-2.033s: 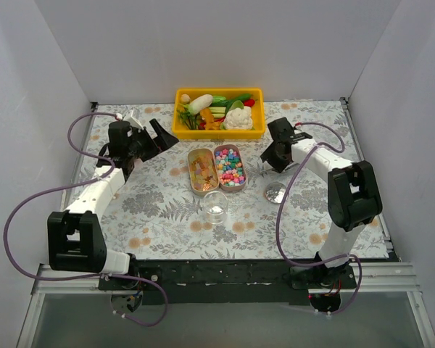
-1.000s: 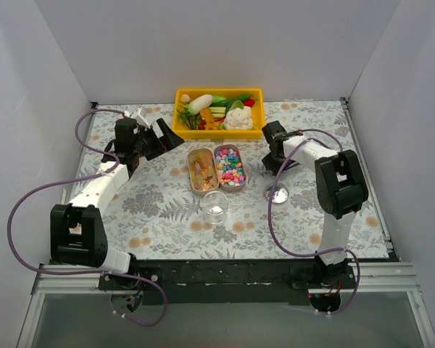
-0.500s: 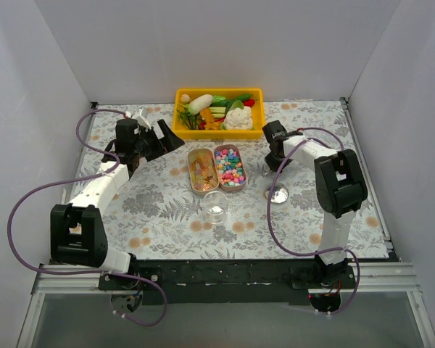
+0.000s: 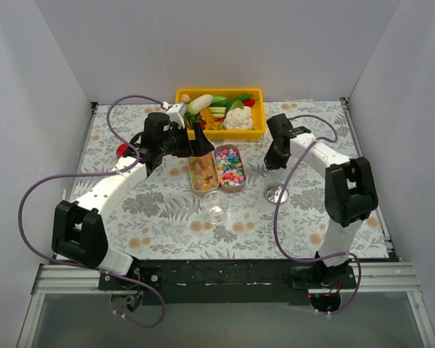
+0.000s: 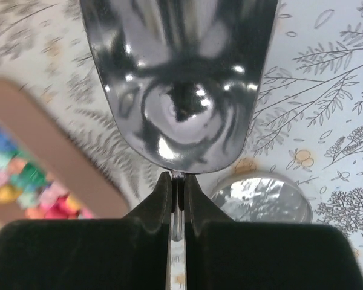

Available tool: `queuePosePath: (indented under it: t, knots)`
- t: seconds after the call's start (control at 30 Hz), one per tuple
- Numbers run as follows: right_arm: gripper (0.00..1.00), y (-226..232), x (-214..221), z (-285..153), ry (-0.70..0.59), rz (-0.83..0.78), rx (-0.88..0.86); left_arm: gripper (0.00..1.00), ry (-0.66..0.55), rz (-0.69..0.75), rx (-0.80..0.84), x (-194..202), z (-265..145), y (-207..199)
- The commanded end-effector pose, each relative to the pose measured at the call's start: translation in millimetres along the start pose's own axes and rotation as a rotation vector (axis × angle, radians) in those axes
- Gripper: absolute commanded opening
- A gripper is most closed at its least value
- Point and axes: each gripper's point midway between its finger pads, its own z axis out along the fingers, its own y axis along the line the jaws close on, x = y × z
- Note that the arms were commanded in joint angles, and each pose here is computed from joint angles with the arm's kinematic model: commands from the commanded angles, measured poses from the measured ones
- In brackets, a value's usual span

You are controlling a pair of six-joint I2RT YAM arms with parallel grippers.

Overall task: Pack the candies
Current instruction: Pick up the spatula from the center of the board.

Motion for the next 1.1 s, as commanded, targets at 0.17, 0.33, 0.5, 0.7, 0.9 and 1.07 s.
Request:
queuePosePath:
  t: [0.17,0.33,0.5,0.7,0.9,1.07]
  knots:
    - [0.01,41,49,-119,0.108,-0.454,-0.524,0.98,-0.036,0.023,0.068,-33,15,-28]
    - [0.01,53,96,-159,0.103,-0.710,-0.625,0.98,-0.037,0.073,0.117,-41,25,-49]
    - [0.01,59,115,-181,0.092,-0.773,-0.646,0.98,-0.035,0.122,0.194,-43,22,-68]
    - [0.01,79,119,-207,0.056,-0.825,-0.708,0.98,0.043,0.121,0.181,-5,26,-57]
    - [0.01,85,121,-215,0.062,-0.832,-0.725,0.98,0.084,0.126,0.152,17,27,-46]
    - [0.01,84,117,-232,0.063,-0.832,-0.730,0.98,0.095,0.118,0.072,30,31,-24]
